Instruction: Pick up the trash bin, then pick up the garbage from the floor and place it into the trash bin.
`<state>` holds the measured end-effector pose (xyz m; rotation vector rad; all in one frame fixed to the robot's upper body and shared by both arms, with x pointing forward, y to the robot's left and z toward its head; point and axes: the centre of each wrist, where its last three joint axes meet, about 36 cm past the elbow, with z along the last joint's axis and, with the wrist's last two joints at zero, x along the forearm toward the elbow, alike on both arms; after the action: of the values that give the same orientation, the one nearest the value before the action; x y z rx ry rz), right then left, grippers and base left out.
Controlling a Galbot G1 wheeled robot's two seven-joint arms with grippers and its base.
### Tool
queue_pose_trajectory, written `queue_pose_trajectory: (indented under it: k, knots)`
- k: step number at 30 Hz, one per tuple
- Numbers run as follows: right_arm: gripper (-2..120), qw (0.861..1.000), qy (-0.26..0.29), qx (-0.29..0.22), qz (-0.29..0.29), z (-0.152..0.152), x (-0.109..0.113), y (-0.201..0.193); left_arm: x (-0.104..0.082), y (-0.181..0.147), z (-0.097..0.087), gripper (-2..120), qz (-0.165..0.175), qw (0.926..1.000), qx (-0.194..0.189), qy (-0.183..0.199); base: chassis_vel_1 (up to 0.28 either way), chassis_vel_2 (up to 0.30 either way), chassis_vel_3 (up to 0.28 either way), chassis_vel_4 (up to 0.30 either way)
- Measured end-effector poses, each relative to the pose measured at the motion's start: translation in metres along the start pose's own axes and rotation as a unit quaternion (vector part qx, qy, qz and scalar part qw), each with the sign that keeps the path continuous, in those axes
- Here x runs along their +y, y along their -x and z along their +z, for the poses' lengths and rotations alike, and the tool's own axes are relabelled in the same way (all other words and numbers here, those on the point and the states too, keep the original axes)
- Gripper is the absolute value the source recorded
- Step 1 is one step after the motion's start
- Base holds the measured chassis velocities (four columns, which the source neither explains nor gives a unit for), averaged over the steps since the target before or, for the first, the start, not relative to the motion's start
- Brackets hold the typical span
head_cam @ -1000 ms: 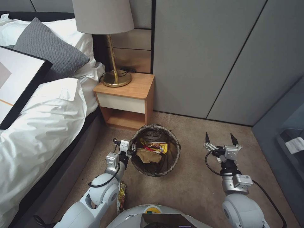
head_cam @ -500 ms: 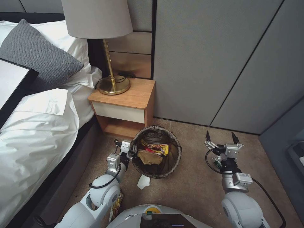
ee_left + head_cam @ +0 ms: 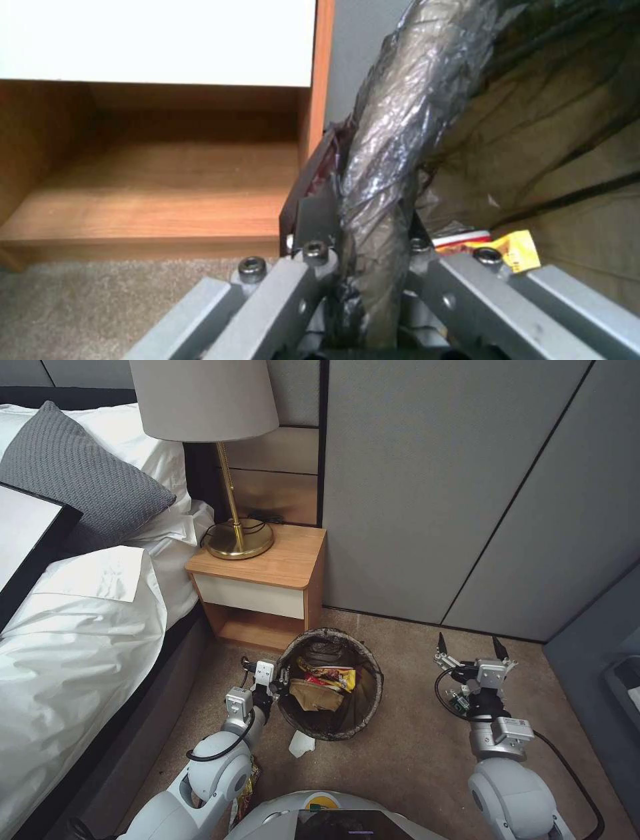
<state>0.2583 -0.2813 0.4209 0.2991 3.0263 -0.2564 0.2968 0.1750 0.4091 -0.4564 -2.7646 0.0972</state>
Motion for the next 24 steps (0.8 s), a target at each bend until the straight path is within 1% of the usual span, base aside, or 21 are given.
queue_pose_trajectory:
  k: [4,5,6,7,9,10,12,13,14,15,17,18,19,21,22,24]
  knots:
    - [100,1.000,-0.019,-0.001,0.005,-0.001,-0.009,0.008,0.000,-0.001,0.001,3,0.000,1.0000,0.001,0.001,0.000,0.000,0.000,0.000]
    - [100,0.999,-0.037,0.002,-0.006,-0.002,-0.021,0.014,-0.001,-0.002,0.002,3,0.000,1.0000,0.002,0.001,0.000,0.000,0.000,0.000]
    - [100,0.999,-0.047,0.003,-0.012,-0.001,-0.028,0.018,-0.001,-0.002,0.003,3,0.000,1.0000,0.003,0.001,0.000,0.000,0.000,0.000]
    - [100,0.999,-0.047,0.003,-0.012,-0.001,-0.028,0.018,-0.001,-0.002,0.003,3,0.000,1.0000,0.003,0.001,0.000,0.000,0.000,0.000]
    - [100,0.996,-0.077,0.016,-0.031,0.005,-0.055,0.033,-0.001,-0.003,0.003,3,0.001,1.0000,0.003,0.002,0.000,0.000,0.000,0.000]
    - [100,0.996,-0.081,0.031,-0.035,0.010,-0.069,0.041,0.000,-0.003,0.003,3,0.001,1.0000,0.003,0.003,0.000,0.000,0.000,0.000]
    - [100,0.996,-0.080,0.035,-0.036,0.011,-0.072,0.043,0.000,-0.003,0.003,3,0.001,1.0000,0.003,0.003,0.000,0.000,0.000,0.000]
    - [100,0.995,-0.072,0.054,-0.035,0.018,-0.085,0.051,0.000,-0.004,0.004,3,0.001,1.0000,0.004,0.003,0.000,0.000,0.000,0.000]
    - [100,0.995,-0.070,0.060,-0.035,0.021,-0.090,0.054,0.000,-0.004,0.004,3,0.001,1.0000,0.004,0.004,0.000,0.000,0.000,0.000]
    - [100,0.995,-0.070,0.060,-0.035,0.021,-0.090,0.054,0.000,-0.004,0.004,3,0.001,1.0000,0.004,0.004,0.000,0.000,0.000,0.000]
    - [100,0.993,-0.072,0.082,-0.040,0.035,-0.111,0.068,0.001,-0.004,0.004,3,0.000,1.0000,0.004,0.004,0.000,0.000,0.000,0.000]
    - [100,0.992,-0.074,0.088,-0.047,0.040,-0.117,0.073,0.002,-0.005,0.004,3,0.001,1.0000,0.003,0.005,0.000,0.000,0.000,0.000]
    - [100,0.992,-0.074,0.088,-0.047,0.040,-0.117,0.073,0.002,-0.005,0.004,3,0.001,1.0000,0.003,0.005,0.000,0.000,0.000,0.000]
    - [100,0.989,-0.079,0.104,-0.072,0.049,-0.128,0.084,0.002,-0.005,0.005,3,0.001,1.0000,0.003,0.006,0.000,0.000,0.000,0.000]
    - [100,0.989,-0.079,0.104,-0.072,0.049,-0.128,0.084,0.002,-0.005,0.005,3,0.001,1.0000,0.003,0.006,0.000,0.000,0.000,0.000]
    - [100,0.984,-0.086,0.123,-0.101,0.055,-0.136,0.093,0.004,-0.005,0.005,3,0.001,1.0000,0.003,0.007,0.000,0.000,0.000,0.000]
